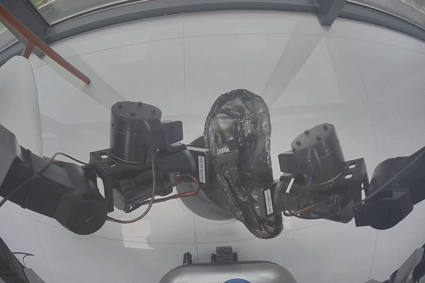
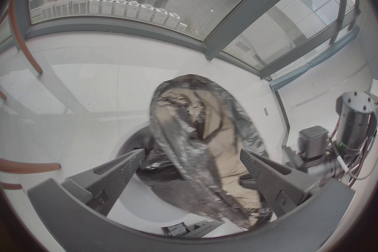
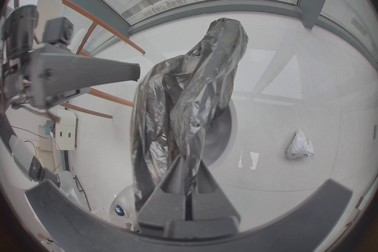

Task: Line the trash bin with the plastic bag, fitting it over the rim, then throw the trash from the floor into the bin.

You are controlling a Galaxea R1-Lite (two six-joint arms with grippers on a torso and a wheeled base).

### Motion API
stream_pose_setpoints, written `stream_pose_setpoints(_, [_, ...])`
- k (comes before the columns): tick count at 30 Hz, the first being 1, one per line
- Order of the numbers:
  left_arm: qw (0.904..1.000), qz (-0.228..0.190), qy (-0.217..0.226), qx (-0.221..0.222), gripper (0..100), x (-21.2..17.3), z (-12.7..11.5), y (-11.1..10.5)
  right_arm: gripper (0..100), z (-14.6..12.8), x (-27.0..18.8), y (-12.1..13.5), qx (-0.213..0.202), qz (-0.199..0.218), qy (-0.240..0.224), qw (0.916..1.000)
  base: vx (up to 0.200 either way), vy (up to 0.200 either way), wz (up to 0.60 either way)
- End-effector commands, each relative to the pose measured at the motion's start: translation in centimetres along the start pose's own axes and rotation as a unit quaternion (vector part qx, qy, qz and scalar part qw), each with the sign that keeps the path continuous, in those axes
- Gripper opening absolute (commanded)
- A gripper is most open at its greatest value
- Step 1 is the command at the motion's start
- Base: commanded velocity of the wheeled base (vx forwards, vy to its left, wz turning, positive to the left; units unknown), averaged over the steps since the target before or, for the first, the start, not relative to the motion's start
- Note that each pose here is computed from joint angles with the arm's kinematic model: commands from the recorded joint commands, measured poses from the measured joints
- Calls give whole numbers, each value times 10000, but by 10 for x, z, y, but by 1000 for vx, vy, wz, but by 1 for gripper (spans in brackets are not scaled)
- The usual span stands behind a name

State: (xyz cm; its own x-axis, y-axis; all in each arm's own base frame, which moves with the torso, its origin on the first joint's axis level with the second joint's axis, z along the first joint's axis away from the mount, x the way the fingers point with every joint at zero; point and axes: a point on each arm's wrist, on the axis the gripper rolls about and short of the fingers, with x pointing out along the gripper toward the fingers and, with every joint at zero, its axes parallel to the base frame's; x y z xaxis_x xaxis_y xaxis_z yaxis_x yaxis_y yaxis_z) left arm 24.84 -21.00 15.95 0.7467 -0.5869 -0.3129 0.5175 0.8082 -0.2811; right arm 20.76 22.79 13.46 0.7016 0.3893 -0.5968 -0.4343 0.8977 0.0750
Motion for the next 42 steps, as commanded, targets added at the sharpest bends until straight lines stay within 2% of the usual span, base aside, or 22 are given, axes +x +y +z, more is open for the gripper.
stream_pose_setpoints(1, [9998,187,49,-59,100,-7,-2,13,0,-1,-23,-6,42,136,-129,9998,0,0,0])
stream_pose_setpoints(8, [9998,124,4,-157,100,1,2,13,0,3,-24,-8,93,136,-231,9996,0,0,0])
stream_pose_setpoints(9, [9995,115,-3,-278,100,4,3,12,0,3,-25,-8,97,140,-246,9996,0,0,0])
stream_pose_setpoints(11, [9967,104,45,-798,100,13,5,10,0,4,-25,-8,101,152,-258,9995,0,0,0])
stream_pose_setpoints(12, [9967,104,45,-798,100,13,5,10,0,4,-25,-8,101,152,-258,9995,0,0,0])
stream_pose_setpoints(13, [9938,77,71,-1111,100,21,7,9,0,5,-26,-8,104,193,-261,9994,0,0,0])
stream_pose_setpoints(14, [9929,62,94,-1180,100,25,7,9,0,5,-26,-8,103,208,-256,9994,0,0,0])
stream_pose_setpoints(24, [9879,-152,258,-1523,100,47,3,8,0,8,-29,-7,125,271,-330,9990,0,0,0])
stream_pose_setpoints(37, [9865,-54,441,-1575,100,78,-12,15,0,12,-30,-5,133,311,-390,9987,0,0,0])
stream_pose_setpoints(42, [9869,-65,369,-1571,100,85,-8,15,0,11,-30,-4,118,328,-380,9987,0,0,0])
